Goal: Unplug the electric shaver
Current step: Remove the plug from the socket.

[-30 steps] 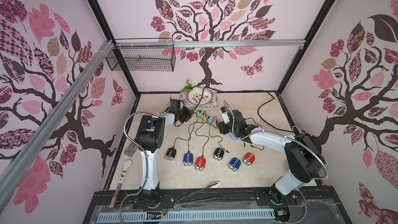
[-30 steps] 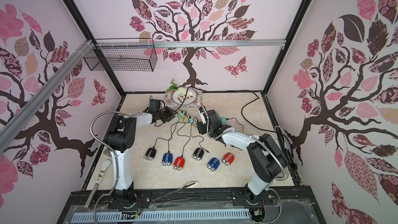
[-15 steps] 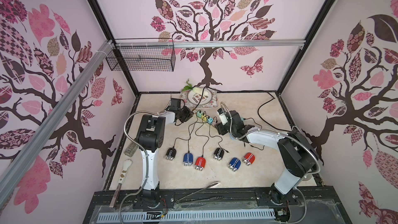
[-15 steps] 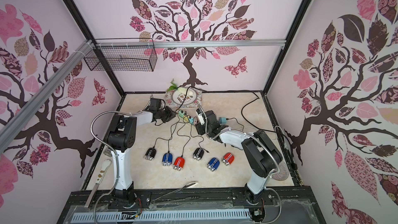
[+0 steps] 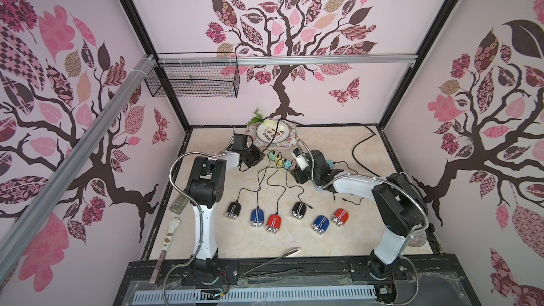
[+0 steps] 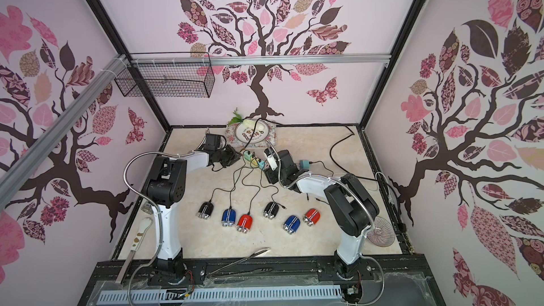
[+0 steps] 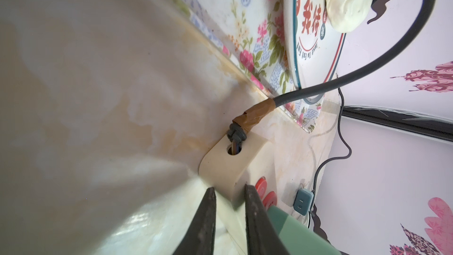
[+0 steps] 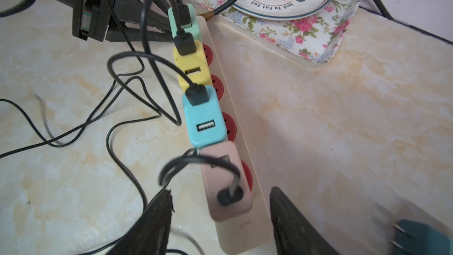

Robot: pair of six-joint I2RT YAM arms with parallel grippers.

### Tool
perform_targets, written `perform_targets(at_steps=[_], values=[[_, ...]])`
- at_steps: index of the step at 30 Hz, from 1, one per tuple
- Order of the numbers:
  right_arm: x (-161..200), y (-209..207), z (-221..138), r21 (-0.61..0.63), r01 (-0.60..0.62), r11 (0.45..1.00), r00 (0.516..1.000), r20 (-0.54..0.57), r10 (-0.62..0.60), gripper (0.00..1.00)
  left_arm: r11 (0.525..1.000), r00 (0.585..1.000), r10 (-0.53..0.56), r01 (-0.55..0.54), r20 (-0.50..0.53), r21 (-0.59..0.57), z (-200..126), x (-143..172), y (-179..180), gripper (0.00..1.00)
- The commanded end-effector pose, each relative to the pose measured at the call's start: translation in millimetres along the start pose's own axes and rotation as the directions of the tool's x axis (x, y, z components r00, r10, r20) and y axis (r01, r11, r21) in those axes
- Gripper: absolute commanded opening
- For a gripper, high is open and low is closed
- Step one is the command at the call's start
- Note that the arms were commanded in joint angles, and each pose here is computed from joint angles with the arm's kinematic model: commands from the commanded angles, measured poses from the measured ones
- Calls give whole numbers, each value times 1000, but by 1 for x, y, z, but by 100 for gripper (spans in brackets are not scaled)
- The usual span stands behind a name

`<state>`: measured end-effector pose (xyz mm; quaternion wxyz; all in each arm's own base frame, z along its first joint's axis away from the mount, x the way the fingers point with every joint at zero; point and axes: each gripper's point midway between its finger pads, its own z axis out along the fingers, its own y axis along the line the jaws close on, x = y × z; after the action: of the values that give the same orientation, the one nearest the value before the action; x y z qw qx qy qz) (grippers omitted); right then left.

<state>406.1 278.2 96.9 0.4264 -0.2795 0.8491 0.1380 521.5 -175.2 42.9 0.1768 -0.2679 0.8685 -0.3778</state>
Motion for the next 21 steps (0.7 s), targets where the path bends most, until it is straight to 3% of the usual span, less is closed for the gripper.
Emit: perform_targets(at_steps=[1, 21], values=[[-9, 5, 10, -16, 41, 999, 999, 14, -41, 65, 999, 1000, 3, -3, 1, -33, 7, -1, 6, 22], [-6, -1, 18, -38, 59, 998, 998, 8, -58, 53, 998, 1000, 10, -10, -2, -66, 6, -1, 11, 22]])
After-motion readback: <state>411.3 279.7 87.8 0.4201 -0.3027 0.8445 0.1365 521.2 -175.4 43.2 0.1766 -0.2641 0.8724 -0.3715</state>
